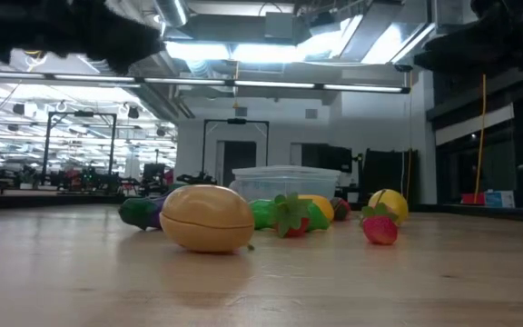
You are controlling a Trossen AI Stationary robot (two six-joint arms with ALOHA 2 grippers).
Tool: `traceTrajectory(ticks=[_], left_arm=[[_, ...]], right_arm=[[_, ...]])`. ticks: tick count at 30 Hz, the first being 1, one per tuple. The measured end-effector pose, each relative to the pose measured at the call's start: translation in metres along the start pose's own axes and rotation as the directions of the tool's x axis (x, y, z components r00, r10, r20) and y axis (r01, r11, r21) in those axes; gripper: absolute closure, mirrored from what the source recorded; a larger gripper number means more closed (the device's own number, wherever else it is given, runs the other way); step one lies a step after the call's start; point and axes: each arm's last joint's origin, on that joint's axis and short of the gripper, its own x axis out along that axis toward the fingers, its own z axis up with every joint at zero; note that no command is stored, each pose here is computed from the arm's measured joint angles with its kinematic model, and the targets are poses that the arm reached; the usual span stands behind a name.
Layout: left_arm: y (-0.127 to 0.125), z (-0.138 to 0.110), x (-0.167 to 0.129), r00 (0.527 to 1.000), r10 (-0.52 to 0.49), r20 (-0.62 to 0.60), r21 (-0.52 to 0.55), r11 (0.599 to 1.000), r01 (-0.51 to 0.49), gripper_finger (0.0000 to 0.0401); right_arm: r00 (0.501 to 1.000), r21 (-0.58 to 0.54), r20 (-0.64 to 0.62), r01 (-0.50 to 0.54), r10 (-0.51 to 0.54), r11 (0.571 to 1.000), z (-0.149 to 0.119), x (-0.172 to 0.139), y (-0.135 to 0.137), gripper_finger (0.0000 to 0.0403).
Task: Pick and placing Produce into tupperware
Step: Put the red chili pepper into the transparent container
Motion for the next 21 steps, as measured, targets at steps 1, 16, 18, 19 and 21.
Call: traceTrajectory(ticks=[1, 16, 18, 19, 21], left_arm=[[0.0, 0.004, 0.004, 1.0, 0.0, -0.006, 0.013, 1.0, 0.0, 0.0237], [-0.001, 0.012, 0.056, 0.954, 0.039, -0.298, 0.066, 0.998, -0.02, 0.0245], [0.0, 0.011, 0.062, 0.935, 0.059, -0.349, 0.08, 0.996, -0.033, 0.0245], [-0.001, 0.01, 0.065, 0.925, 0.061, -0.375, 0.088, 0.996, -0.03, 0.0247], [-0.001, 0.01, 0.069, 0.906, 0.061, -0.419, 0.113, 0.994, -0.014, 0.0252]], right_arm=[[1.0, -0.006, -0.026, 0.0, 0.0, 1.0, 0.002, 0.002, 0.0, 0.0228], [0.874, -0.19, -0.471, 0.03, -0.118, 0.981, 0.047, 0.045, -0.013, 0.0228], [0.838, -0.205, -0.535, -0.001, -0.111, 0.979, 0.046, 0.052, -0.014, 0.0228], [0.825, -0.205, -0.555, -0.018, -0.101, 0.979, 0.046, 0.055, -0.014, 0.0228], [0.806, -0.197, -0.587, -0.045, -0.081, 0.979, 0.046, 0.065, -0.014, 0.0228]])
